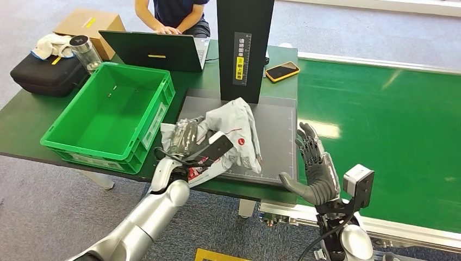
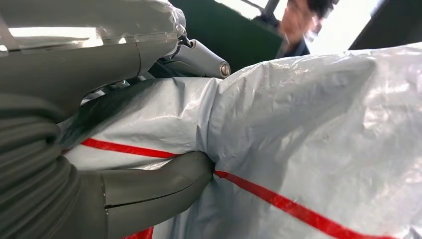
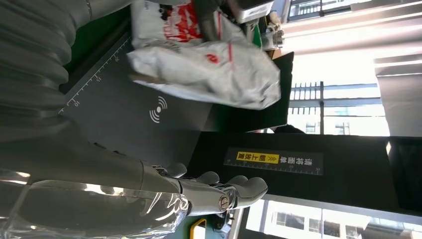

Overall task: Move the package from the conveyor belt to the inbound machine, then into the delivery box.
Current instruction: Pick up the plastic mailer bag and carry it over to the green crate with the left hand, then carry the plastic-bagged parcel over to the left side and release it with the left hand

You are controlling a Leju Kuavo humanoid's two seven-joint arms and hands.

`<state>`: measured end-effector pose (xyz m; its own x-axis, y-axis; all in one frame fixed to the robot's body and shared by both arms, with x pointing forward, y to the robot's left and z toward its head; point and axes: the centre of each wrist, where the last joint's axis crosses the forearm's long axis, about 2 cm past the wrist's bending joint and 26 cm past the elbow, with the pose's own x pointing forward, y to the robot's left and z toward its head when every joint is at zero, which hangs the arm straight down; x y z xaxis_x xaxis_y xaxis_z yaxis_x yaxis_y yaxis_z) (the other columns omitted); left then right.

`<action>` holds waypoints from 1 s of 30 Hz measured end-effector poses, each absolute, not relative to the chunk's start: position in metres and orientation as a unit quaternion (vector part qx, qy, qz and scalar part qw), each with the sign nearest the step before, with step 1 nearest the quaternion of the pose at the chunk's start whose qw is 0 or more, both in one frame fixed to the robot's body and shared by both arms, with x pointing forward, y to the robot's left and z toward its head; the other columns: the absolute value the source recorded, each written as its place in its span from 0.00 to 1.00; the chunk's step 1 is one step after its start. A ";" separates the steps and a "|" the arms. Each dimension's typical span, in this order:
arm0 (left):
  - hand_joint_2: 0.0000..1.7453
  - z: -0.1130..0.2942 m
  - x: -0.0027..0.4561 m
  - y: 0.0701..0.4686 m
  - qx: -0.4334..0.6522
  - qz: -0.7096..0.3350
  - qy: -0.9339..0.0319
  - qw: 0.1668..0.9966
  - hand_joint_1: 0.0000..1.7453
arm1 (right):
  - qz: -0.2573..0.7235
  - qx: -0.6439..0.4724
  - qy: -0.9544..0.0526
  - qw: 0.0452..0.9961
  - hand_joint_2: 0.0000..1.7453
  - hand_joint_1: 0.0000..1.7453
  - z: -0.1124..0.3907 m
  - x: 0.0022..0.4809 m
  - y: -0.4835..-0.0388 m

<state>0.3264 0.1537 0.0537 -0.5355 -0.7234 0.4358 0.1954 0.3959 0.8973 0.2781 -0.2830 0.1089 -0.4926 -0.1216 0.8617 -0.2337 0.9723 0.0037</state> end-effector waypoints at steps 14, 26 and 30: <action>1.00 0.095 0.328 0.201 0.347 -0.355 -0.773 0.394 1.00 | 0.044 0.099 -0.859 0.501 1.00 0.00 0.103 0.259 -0.286; 1.00 0.158 0.373 0.251 0.517 -0.325 -0.736 0.294 1.00 | 0.043 0.100 -0.857 0.503 1.00 0.00 0.103 0.251 -0.282; 1.00 0.177 0.399 0.258 0.547 -0.333 -0.709 0.295 1.00 | 0.040 0.101 -0.859 0.501 1.00 0.00 0.105 0.253 -0.282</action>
<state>0.3992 0.2577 0.1775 -0.2274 -0.9724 0.0528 -0.5798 0.1787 0.7950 0.2525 -0.2819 0.1050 -0.4780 -0.1323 0.8683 -0.2134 0.9765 0.0314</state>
